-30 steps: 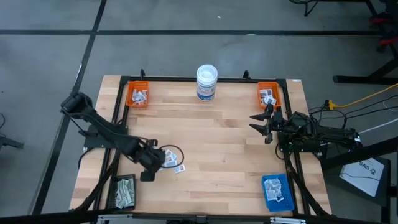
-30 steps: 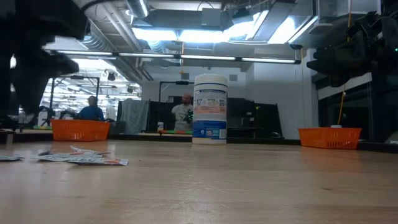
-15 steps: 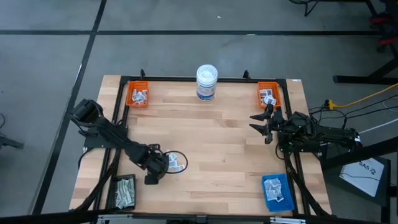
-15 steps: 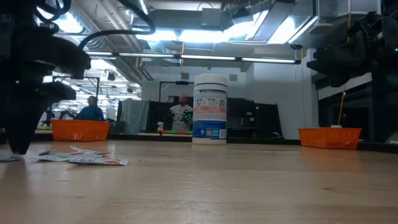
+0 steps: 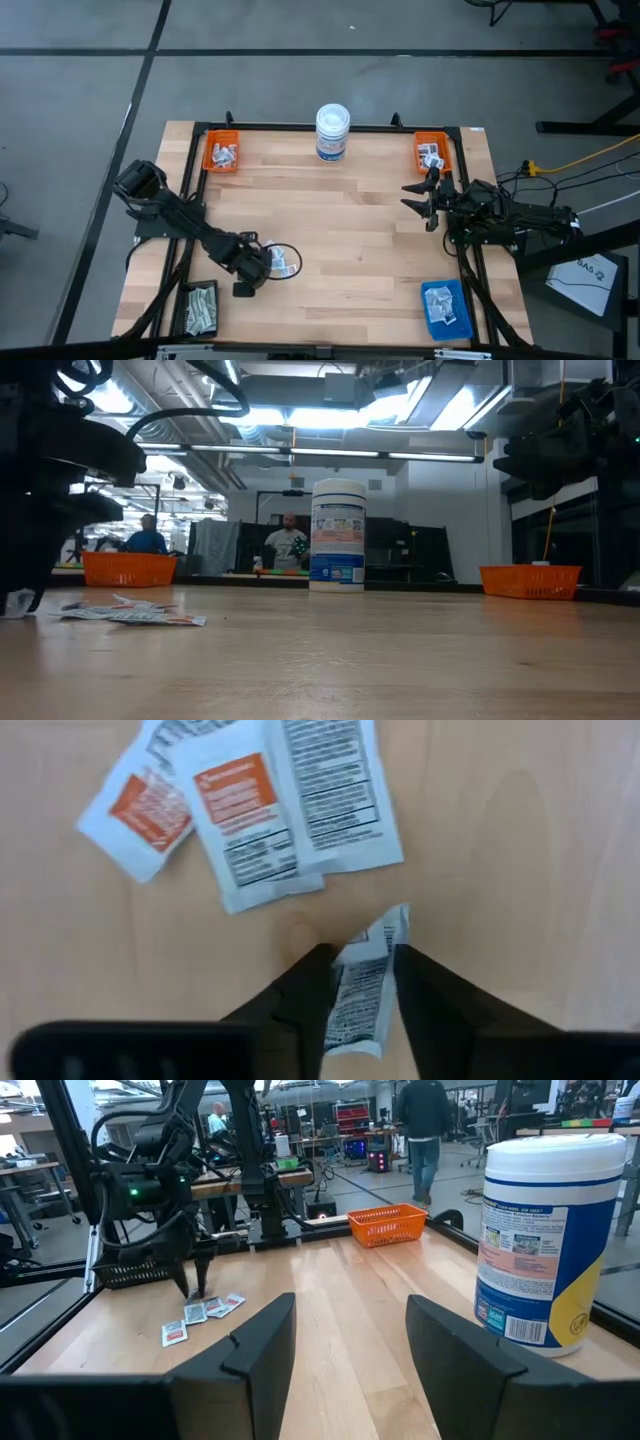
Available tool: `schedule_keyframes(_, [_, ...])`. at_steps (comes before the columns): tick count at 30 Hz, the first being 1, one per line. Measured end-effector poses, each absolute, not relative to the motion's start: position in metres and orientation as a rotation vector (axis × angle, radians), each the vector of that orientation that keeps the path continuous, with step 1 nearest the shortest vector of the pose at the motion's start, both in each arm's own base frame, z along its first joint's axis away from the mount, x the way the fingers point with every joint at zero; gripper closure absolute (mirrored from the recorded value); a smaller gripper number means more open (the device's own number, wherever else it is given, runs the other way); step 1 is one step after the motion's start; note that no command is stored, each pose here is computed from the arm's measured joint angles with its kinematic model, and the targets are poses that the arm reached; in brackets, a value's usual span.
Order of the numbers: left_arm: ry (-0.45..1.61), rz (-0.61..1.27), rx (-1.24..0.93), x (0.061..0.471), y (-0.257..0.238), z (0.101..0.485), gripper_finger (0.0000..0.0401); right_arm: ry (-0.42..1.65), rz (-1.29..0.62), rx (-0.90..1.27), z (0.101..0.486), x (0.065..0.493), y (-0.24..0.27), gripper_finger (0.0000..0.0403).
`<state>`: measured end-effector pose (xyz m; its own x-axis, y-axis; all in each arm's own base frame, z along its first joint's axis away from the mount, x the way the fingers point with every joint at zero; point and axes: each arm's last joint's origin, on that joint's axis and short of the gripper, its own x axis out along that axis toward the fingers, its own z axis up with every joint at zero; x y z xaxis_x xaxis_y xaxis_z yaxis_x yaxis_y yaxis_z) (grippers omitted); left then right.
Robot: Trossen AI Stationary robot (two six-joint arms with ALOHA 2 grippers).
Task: Pick & Place First Aid Supplies
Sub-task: Put the orange ointment pack into the left orange bin
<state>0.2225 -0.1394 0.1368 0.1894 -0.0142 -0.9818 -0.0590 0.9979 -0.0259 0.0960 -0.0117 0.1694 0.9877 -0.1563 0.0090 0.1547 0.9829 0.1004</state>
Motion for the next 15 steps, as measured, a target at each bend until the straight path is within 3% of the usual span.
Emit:
schedule_keyframes(8, [1.313,0.021,-0.084,0.22,-0.135,0.156,0.0391,-0.017,-0.156,0.1,0.169,0.096,-0.012,0.0212])
schedule_keyframes(15, [1.287,-0.003,-0.114,0.221,-0.127,0.167,0.0399,-0.017,-0.157,0.1,0.169,0.096,-0.012,0.0212])
